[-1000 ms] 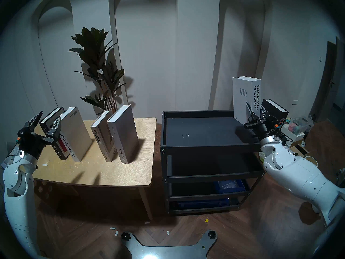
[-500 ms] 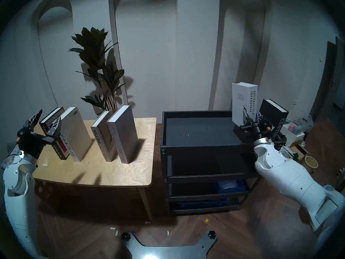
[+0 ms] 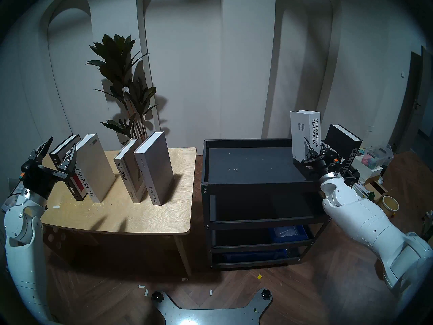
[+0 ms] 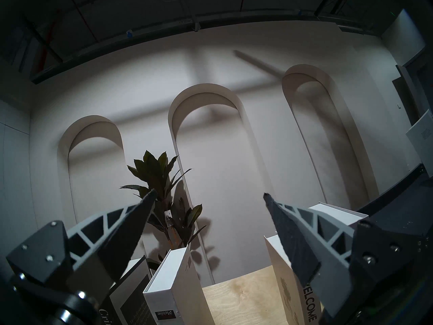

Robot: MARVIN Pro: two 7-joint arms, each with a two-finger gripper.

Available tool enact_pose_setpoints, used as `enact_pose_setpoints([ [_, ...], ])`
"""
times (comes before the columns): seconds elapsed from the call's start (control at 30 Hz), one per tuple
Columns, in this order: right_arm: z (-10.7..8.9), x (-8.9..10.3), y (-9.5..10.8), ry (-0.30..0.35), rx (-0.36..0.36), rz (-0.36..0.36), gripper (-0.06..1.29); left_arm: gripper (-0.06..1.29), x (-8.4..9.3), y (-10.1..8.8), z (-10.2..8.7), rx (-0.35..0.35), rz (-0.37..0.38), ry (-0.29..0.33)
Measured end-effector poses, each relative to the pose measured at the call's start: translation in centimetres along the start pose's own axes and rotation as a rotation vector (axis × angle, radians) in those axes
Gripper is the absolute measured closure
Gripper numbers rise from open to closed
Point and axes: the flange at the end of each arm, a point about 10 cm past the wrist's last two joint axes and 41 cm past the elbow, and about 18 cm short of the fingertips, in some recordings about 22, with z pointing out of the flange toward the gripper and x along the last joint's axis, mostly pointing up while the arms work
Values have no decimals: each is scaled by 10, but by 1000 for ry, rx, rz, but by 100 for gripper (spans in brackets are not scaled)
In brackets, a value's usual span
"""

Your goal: Move the books from the display table onto the shelf, standing them upright with spines facing out and tallest at one end

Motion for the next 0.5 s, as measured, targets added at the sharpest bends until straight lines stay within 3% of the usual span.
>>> enact_pose_setpoints([
  [0.5, -22, -30, 39, -73, -32, -22, 78, 0, 0, -1, 0, 4, 0, 2],
])
